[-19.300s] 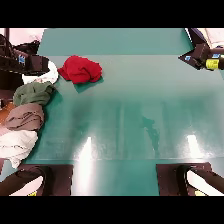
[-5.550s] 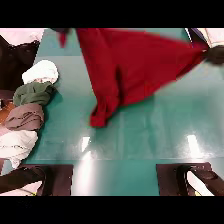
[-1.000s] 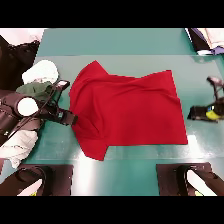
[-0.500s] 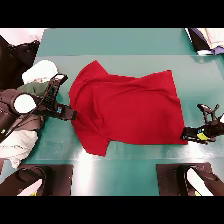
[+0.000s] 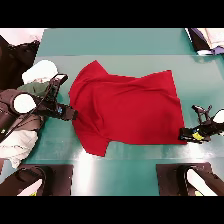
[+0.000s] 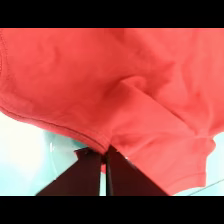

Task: Fold the shirts.

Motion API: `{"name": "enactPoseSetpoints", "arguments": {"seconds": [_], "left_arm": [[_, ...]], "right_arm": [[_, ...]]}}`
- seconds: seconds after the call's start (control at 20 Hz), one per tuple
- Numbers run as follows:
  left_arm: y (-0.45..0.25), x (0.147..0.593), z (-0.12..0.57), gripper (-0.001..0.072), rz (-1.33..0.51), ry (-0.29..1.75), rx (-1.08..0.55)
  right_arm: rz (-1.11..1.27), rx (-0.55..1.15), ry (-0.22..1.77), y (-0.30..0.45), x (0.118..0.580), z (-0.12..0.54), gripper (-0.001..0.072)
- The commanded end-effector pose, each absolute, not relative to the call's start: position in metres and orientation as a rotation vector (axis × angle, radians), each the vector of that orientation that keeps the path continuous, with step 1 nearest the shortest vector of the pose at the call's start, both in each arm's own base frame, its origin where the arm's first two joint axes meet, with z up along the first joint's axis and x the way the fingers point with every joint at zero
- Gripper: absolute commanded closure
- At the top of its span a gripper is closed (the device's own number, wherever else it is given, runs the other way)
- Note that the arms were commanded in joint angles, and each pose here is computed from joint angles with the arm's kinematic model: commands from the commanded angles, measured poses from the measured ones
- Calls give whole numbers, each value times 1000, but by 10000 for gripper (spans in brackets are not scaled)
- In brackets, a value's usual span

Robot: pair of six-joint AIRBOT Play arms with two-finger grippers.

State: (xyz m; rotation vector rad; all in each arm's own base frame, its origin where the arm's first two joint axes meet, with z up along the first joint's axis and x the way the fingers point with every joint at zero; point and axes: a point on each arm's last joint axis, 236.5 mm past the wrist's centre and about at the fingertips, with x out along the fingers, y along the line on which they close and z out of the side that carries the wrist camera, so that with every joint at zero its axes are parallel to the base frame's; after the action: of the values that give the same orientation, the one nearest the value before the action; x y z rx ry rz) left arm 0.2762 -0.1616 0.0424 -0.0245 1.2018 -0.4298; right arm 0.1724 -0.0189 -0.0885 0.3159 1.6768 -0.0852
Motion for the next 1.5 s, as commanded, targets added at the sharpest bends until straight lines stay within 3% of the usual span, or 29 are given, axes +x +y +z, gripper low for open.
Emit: {"name": "enactPoseSetpoints", "arguments": {"seconds": [0.0, 0.05, 0.1, 0.15, 0.35, 0.45, 0.75, 0.9, 1.05, 1.3, 1.45], "left_arm": [[-164, 276, 43, 682, -437, 1203, -37], [-164, 276, 43, 682, -437, 1203, -37], [-164, 276, 43, 683, -437, 1203, -37], [-164, 276, 43, 683, -437, 1200, -37], [-169, 289, 66, 683, -448, 1127, -48], [-175, 305, 106, 683, -468, 1030, -54], [-183, 325, 333, 683, -557, 497, -50], [-169, 292, 449, 683, -582, 212, -40], [-152, 244, 524, 683, -597, 20, -43], [-131, 183, 568, 683, -612, -136, -62], [-126, 152, 583, 683, -643, -201, -81]], "right_arm": [[-56, 292, 1692, -12, 174, -95, 375], [-50, 283, 1686, -10, 175, -94, 568], [-51, 281, 1671, -10, 177, -91, 666], [-52, 277, 1645, -11, 179, -87, 696], [-74, 275, 1507, -14, 191, -55, 698], [-55, 294, 1337, -10, 219, -11, 698], [67, 315, 558, 11, 298, 231, 698], [66, 249, 233, 9, 282, 349, 698], [83, 177, 34, 18, 246, 433, 698], [57, 79, -143, 22, 193, 508, 699], [-63, 13, -111, -1, 176, 520, 699]]}}
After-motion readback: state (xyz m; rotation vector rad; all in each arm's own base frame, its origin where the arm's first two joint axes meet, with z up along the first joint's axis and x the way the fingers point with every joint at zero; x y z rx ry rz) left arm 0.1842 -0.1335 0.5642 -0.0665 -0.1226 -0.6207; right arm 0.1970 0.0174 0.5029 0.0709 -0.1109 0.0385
